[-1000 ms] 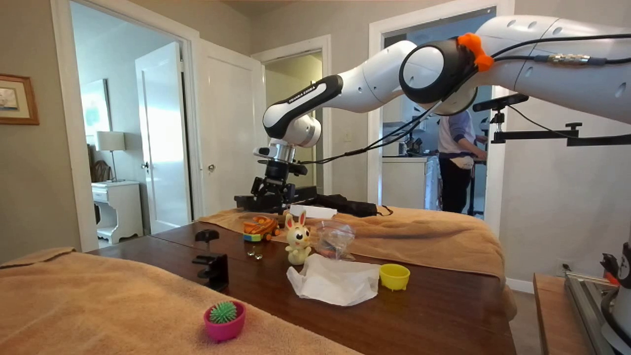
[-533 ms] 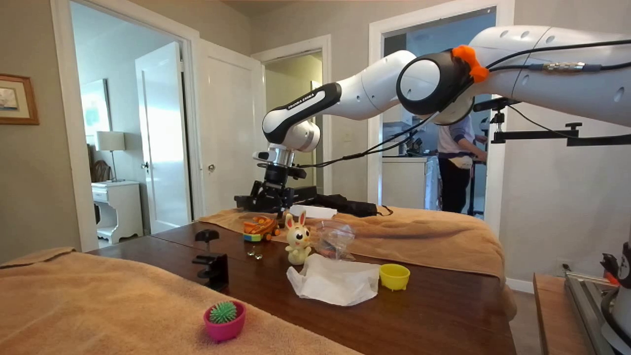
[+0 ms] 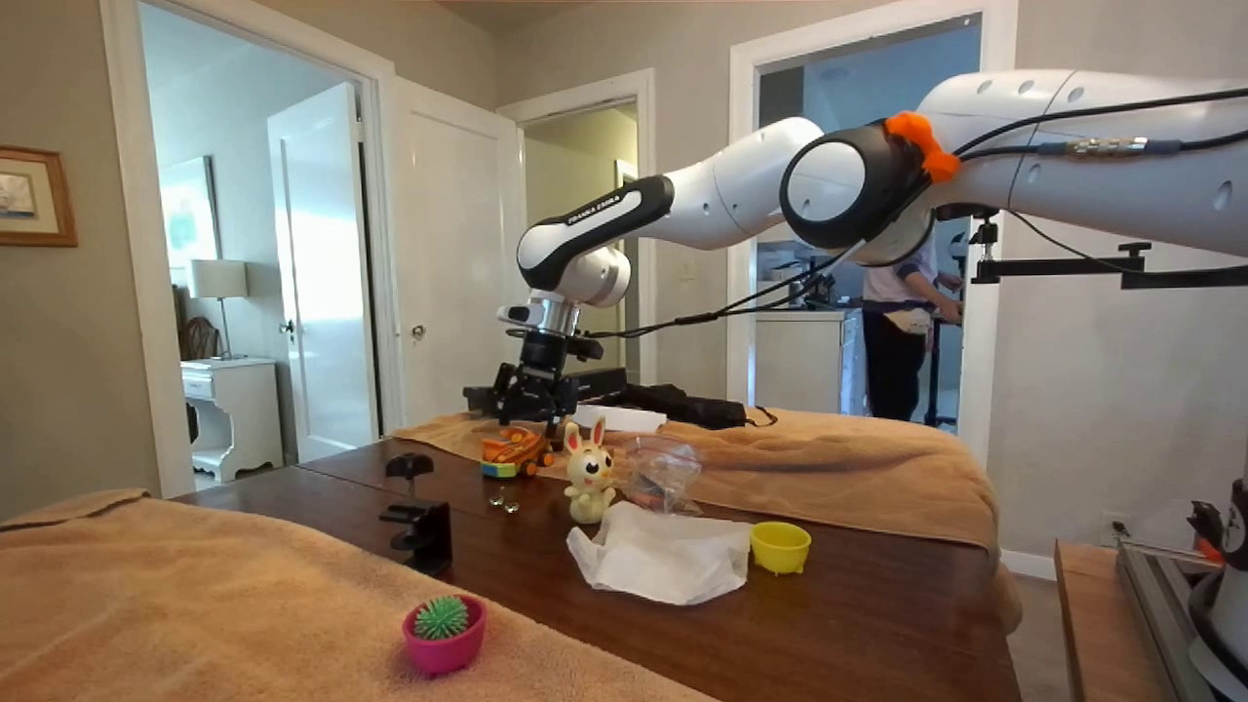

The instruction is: Move the toy car to the left then forward

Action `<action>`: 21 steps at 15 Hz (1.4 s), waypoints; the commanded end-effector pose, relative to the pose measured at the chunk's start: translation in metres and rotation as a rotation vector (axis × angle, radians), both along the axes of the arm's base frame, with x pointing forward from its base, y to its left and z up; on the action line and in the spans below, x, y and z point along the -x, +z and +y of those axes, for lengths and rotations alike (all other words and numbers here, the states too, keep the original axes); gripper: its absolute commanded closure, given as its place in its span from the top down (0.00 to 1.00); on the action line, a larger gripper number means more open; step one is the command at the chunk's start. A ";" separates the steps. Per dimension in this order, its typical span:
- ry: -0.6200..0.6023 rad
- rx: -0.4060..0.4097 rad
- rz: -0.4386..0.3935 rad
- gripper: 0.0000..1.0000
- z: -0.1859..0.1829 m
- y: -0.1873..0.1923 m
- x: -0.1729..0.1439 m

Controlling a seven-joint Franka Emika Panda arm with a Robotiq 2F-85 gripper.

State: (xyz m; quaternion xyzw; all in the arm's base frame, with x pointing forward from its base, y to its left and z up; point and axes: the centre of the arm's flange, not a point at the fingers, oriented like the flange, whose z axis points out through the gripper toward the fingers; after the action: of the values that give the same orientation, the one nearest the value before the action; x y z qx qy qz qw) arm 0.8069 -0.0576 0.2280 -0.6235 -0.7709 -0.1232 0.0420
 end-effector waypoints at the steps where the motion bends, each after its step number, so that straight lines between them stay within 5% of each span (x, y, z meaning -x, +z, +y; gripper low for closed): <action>1: 0.030 0.014 0.003 1.00 -0.001 -0.002 -0.037; 3: 0.032 0.017 0.011 0.93 -0.001 -0.003 -0.037; 4: 0.033 0.018 0.017 0.74 -0.001 -0.005 -0.036; 8: 0.033 0.021 0.014 0.45 -0.004 0.000 -0.037; 11: 0.034 0.023 0.016 0.35 -0.005 0.005 -0.037; 15: 0.029 0.026 0.012 0.04 -0.006 0.008 -0.038; 16: 0.029 0.025 0.011 0.47 -0.005 0.009 -0.036; 18: 0.030 0.026 0.005 0.44 -0.003 0.013 -0.036; 21: 0.034 0.029 0.003 0.64 0.002 0.019 -0.035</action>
State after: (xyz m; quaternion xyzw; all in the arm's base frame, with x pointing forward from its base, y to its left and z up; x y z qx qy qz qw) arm 0.8092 -0.0582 0.2450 -0.6189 -0.7751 -0.1196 0.0442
